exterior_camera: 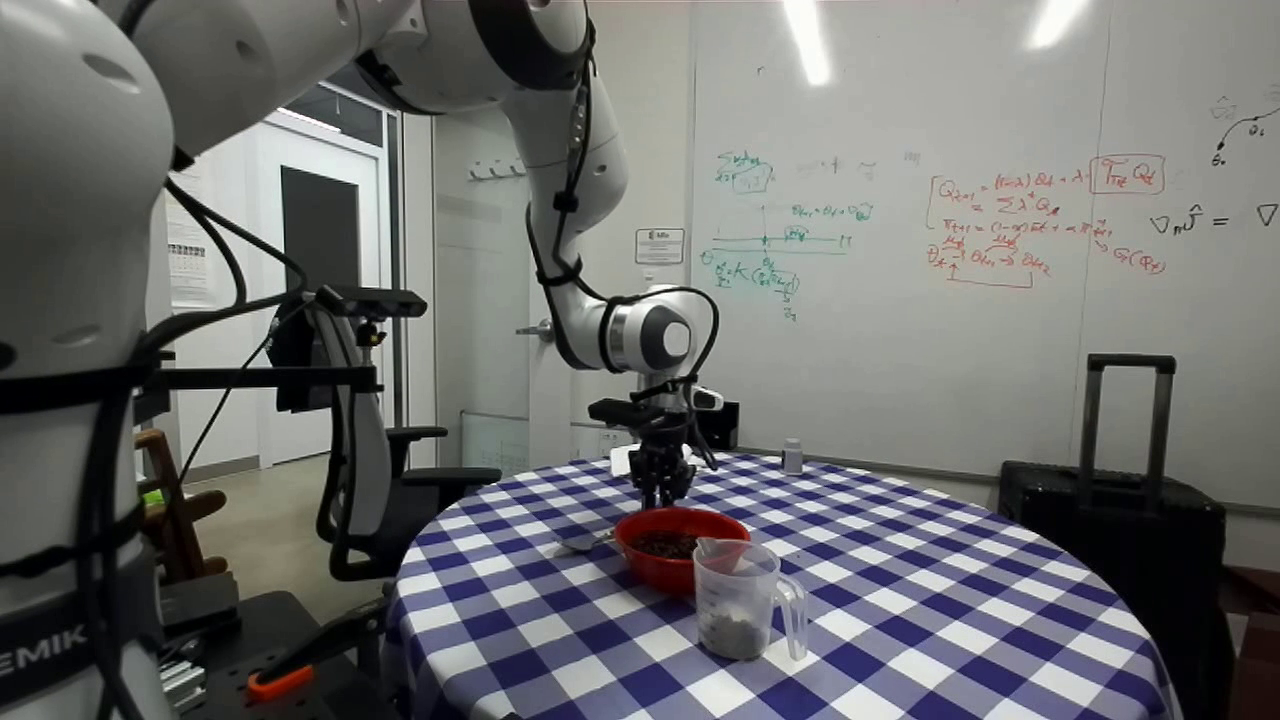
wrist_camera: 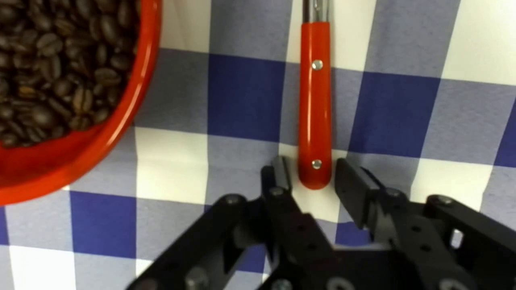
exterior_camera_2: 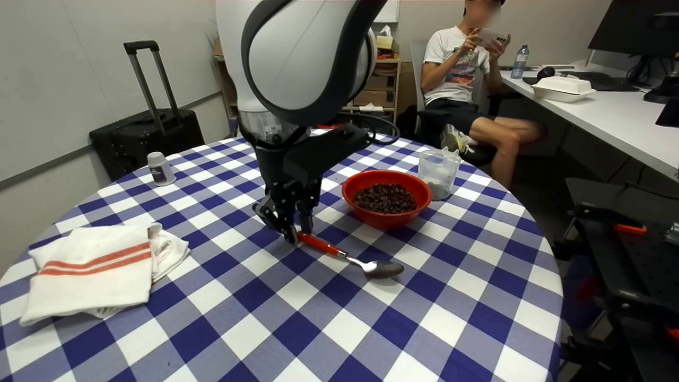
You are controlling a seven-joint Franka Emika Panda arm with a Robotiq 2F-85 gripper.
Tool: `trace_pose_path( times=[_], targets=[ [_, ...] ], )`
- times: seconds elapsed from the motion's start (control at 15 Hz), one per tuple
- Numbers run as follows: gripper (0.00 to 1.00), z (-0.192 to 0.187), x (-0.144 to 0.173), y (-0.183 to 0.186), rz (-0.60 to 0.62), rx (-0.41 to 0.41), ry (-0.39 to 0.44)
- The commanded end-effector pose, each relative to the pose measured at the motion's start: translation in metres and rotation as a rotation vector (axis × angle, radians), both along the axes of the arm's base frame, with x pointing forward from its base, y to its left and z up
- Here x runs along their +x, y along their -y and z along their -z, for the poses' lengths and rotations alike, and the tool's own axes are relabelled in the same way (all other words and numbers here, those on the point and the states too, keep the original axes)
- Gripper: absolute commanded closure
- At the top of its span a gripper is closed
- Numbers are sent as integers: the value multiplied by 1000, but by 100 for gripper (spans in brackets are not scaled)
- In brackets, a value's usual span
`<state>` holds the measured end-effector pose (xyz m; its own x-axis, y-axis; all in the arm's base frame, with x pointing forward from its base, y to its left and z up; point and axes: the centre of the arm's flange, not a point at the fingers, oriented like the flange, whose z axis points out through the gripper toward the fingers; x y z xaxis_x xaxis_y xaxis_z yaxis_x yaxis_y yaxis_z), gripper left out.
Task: Transfer a spoonful of contents from orange bowl into the transparent jar
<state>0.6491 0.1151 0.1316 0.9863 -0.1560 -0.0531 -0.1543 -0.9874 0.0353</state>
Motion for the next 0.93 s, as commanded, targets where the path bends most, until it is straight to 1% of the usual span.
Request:
trace_pose_path(
  times=[0.0,0.07,0.2,0.47,0.6,0.87],
  targets=[
    [95,3,3,-3,2,7,8],
    [100,2,3,-3,2,7,9],
    [95,0,3,-3,2,9,10],
    [95,-14,2,-6,-24,15,-14],
    [95,-28,3,-10,-63,31,-48],
    [95,-59,7,-15,-124,69,-71]
  ],
)
